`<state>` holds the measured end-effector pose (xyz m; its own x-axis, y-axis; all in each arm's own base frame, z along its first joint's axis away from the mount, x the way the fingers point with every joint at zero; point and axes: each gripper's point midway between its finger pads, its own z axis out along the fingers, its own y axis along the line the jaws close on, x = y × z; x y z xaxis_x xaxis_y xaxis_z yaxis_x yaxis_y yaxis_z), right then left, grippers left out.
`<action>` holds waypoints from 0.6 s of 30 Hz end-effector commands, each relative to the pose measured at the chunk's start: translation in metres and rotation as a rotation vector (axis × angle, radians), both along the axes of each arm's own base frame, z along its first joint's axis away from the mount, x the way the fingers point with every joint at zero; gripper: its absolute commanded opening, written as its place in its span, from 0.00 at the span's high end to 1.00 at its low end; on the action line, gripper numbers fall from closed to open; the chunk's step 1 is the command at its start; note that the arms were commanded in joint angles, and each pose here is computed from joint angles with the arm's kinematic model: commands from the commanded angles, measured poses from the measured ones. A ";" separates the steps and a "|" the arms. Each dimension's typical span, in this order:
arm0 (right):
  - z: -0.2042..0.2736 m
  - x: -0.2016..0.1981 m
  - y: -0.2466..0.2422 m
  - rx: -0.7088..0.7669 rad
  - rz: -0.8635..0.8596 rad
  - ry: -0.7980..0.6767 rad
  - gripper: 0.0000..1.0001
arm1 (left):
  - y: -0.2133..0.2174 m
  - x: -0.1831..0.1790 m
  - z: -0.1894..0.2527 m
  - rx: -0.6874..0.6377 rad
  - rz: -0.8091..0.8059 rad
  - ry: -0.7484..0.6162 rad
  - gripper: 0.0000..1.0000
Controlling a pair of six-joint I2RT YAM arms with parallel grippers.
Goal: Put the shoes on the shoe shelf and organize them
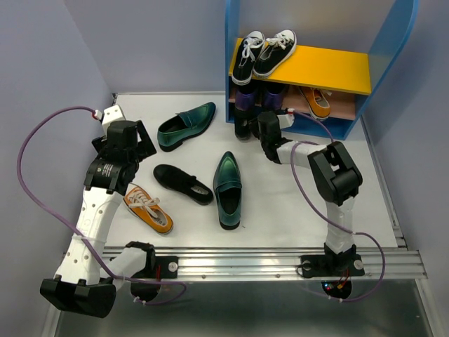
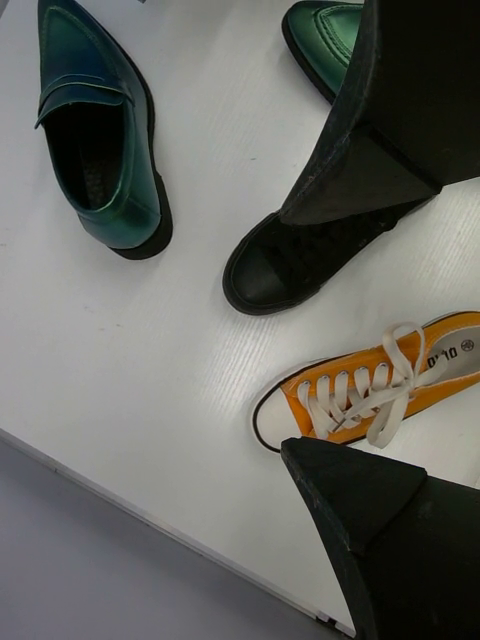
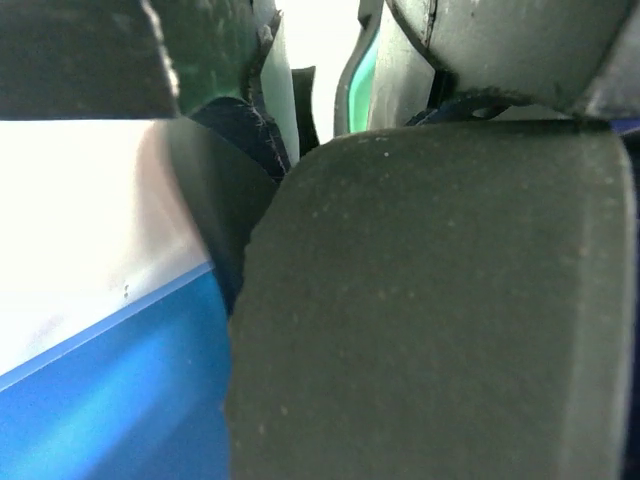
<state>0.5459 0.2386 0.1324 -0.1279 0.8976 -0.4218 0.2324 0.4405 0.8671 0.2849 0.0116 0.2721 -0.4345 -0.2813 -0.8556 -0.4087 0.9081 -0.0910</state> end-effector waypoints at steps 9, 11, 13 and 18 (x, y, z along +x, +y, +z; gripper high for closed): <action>0.056 -0.027 0.001 -0.131 0.118 -0.099 0.60 | -0.018 0.016 -0.001 -0.058 -0.065 -0.021 0.01; 0.066 -0.034 0.001 -0.161 0.148 -0.113 0.59 | -0.021 0.018 -0.003 -0.067 -0.077 -0.020 0.01; 0.069 -0.040 0.001 -0.180 0.173 -0.109 0.54 | -0.022 0.020 -0.004 -0.070 -0.081 -0.022 0.01; 0.072 -0.065 0.022 -0.231 0.348 -0.090 0.53 | -0.023 0.022 -0.007 -0.068 -0.081 -0.020 0.01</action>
<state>0.5024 0.2414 0.1865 -0.2690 0.7641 -0.5863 0.0707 0.6228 0.7792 0.3018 -0.0084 0.2598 -0.4717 -0.2971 -0.8302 -0.3417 0.9295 -0.1385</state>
